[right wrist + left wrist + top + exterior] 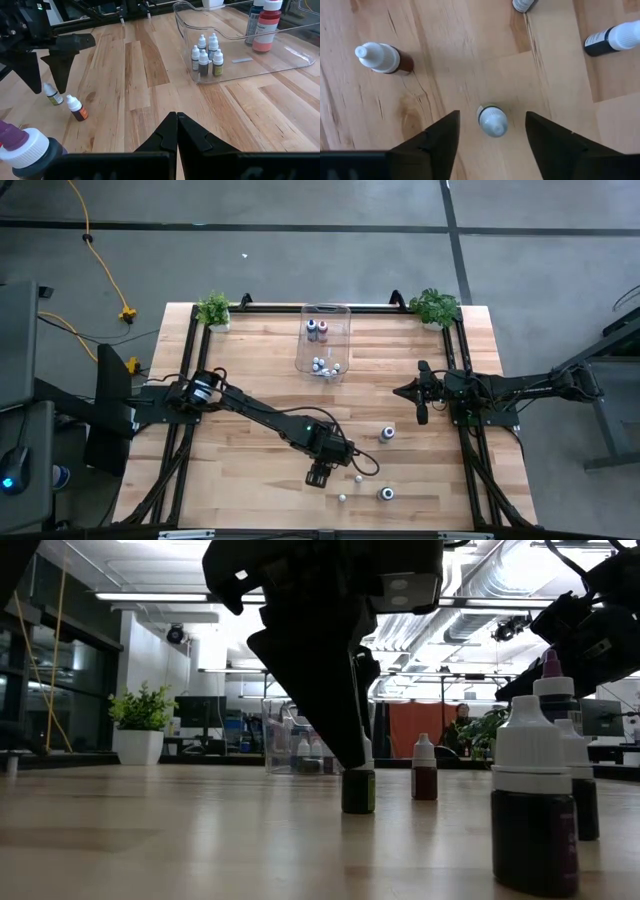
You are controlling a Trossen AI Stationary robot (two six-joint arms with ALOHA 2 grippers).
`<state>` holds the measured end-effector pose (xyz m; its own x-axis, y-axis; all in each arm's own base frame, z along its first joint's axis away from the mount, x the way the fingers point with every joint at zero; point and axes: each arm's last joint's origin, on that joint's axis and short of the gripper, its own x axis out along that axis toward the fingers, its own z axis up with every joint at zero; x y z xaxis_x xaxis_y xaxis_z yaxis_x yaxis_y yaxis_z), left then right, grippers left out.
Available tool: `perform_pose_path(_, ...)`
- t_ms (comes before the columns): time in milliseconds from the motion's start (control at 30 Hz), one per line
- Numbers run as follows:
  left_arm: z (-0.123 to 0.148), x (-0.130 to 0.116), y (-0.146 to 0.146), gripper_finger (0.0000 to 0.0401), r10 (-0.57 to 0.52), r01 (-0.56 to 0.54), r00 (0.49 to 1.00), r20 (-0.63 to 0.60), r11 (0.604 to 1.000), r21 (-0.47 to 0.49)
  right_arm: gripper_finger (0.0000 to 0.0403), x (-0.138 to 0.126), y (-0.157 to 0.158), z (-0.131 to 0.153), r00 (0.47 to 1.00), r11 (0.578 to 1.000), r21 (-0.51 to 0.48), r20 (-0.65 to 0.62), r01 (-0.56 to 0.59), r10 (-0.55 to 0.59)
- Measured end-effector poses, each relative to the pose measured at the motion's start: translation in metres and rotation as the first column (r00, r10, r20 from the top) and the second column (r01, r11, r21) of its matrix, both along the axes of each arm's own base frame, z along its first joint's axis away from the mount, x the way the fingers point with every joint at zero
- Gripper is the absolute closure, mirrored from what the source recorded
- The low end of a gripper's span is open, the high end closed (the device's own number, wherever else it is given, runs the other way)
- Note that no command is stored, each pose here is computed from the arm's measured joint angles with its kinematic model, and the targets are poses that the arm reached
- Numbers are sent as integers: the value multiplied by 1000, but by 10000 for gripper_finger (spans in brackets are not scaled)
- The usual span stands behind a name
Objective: Pick & Place food coloring
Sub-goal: Put the small green food coloring into the transparent bin
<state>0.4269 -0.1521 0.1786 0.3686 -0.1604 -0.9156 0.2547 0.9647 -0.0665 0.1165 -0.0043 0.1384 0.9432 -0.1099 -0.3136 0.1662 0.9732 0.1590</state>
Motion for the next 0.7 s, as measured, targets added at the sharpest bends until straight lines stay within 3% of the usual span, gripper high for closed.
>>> perform_pose_path(233, 0, 0, 0, 221, 7, -7, 1000, -1, 1000, -3, 402, 0, 0, 0, 1000, 1000, 0, 0, 0, 0)
perform_pose_path(700, 1, 1, 0, 260, 24, -24, 1000, 4, 1000, -12, 402, 0, 0, 0, 1000, 1000, 0, 0, 0, 0)
